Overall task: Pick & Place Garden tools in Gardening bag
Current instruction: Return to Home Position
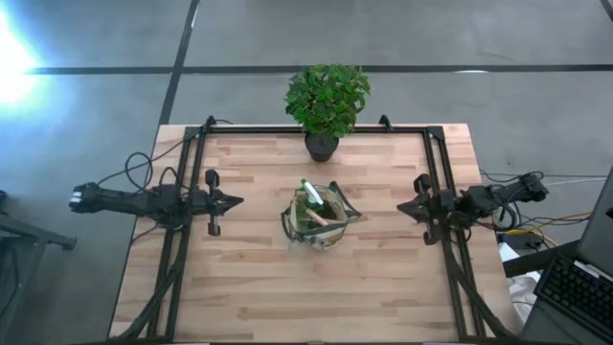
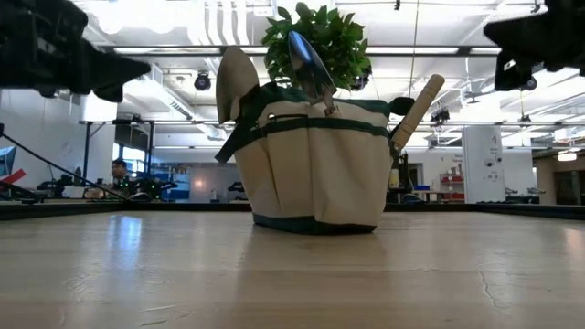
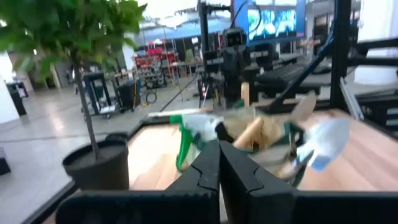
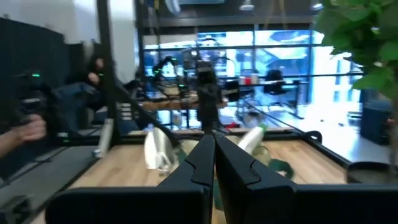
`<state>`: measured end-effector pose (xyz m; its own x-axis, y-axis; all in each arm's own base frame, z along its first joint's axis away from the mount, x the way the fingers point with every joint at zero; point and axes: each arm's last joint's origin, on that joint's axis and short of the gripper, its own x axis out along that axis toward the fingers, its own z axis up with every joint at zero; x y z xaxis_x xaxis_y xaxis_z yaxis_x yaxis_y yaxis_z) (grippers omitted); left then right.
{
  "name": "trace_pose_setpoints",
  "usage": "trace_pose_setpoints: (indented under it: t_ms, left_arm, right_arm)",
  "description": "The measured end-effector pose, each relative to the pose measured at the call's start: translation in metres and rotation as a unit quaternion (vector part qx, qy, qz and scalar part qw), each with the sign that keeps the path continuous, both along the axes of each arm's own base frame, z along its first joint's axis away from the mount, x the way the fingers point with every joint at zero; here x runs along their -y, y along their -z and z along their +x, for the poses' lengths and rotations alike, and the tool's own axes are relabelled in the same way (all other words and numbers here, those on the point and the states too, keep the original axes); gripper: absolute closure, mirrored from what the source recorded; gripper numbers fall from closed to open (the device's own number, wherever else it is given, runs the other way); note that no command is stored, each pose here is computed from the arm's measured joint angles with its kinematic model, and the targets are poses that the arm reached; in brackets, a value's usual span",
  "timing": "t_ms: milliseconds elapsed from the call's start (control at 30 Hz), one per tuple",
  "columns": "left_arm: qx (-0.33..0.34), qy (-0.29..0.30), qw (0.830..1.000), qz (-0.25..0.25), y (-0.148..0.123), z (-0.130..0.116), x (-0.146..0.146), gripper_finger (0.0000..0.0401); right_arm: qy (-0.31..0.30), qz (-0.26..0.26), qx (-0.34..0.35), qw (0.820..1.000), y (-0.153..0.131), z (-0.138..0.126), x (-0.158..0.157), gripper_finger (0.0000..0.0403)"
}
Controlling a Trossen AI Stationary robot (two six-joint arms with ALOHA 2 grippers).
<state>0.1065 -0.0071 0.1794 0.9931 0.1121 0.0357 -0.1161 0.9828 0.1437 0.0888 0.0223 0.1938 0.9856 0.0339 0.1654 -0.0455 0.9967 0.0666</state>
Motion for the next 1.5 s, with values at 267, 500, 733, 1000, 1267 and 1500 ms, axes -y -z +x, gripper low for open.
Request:
trace_pose_setpoints:
  t_ms: [267,500,733,1000,1267,1500]
  left_arm:
    - [-0.038,0.003,0.999,-0.030,0.016,-0.003,0.000,0.0397]
    - [-0.064,-0.011,0.998,-0.001,0.020,-0.001,-0.002,0.0395]
    - [-0.078,-0.011,0.996,0.046,0.022,-0.001,-0.002,0.0394]
    - [-0.077,-0.014,0.996,0.046,0.022,-0.001,-0.002,0.0394]
    - [-0.077,-0.013,0.996,0.047,0.022,-0.001,-0.002,0.0394]
    - [-0.076,-0.014,0.996,0.047,0.022,-0.001,-0.002,0.0394]
  right_arm:
    - [0.047,-0.008,-0.027,0.999,0.017,0.005,0.003,0.0394]
    - [0.062,-0.063,-0.040,0.995,0.019,0.005,0.005,0.0394]
    - [0.101,-0.065,-0.062,0.991,0.023,0.007,0.010,0.0394]
    - [0.161,-0.061,-0.079,0.982,0.025,0.008,0.013,0.0394]
    - [0.156,-0.016,-0.074,0.985,0.025,0.008,0.013,0.0394]
    - [0.157,-0.018,-0.074,0.985,0.025,0.008,0.013,0.0394]
